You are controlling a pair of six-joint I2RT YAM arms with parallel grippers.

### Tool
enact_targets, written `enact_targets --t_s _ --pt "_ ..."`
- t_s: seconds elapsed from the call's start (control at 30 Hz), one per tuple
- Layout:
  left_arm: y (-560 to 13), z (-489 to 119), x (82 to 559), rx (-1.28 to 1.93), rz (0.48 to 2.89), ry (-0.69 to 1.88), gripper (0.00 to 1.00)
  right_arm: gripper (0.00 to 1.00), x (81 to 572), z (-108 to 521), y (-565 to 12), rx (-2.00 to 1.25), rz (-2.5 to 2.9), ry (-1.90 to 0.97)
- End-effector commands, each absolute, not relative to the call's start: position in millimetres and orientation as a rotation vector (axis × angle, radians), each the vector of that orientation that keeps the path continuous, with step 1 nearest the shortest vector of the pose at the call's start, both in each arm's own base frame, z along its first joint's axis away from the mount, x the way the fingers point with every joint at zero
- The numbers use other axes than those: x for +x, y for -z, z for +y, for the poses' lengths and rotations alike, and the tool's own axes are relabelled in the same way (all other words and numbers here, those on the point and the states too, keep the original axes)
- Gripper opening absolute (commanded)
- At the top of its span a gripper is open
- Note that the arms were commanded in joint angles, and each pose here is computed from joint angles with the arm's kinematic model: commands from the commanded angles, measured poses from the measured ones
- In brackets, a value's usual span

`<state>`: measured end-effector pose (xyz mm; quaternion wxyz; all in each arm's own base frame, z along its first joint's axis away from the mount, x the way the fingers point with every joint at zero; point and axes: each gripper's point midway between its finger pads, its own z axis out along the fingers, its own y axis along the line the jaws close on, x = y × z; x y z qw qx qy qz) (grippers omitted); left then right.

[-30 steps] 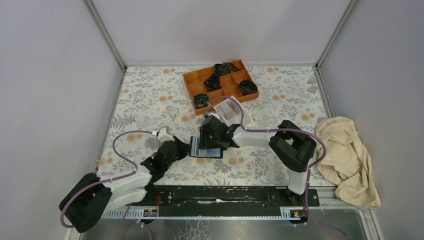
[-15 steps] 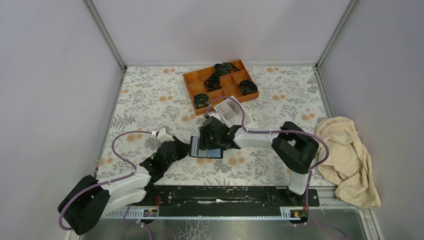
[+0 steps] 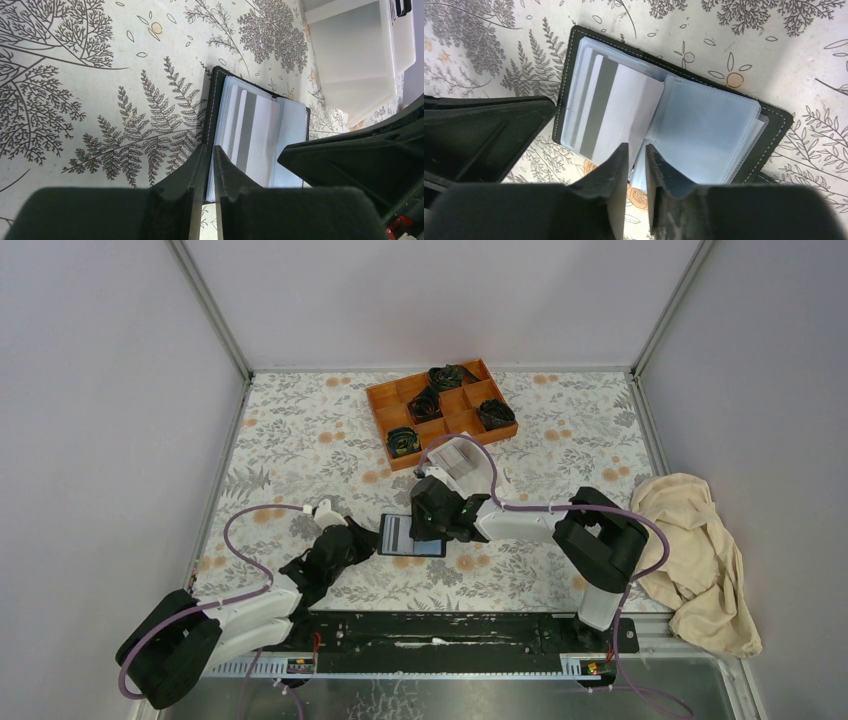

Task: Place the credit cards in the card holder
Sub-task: Insert the credit card into the card holder.

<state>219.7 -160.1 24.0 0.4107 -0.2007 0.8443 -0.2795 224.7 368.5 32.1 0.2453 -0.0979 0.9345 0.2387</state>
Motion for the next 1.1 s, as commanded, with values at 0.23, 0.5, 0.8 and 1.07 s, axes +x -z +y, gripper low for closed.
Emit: enact_targets --t_s 0.23,0.5,0.8,1.07 --pt "-22 -156 220 -0.510 2.106 0.699 0.17 0.06 234 365 -40 -0.240 2.493 -0.607" --pt "-20 -155 220 -0.506 2.108 0.691 0.16 0.00 234 366 -32 -0.233 2.506 -0.601" --pt "-17 -154 218 -0.506 2.115 0.683 0.16 0.00 233 369 -22 -0.222 2.527 -0.611" --pt "-16 -155 218 -0.505 2.119 0.687 0.16 0.00 231 378 -22 -0.227 2.527 -0.670"
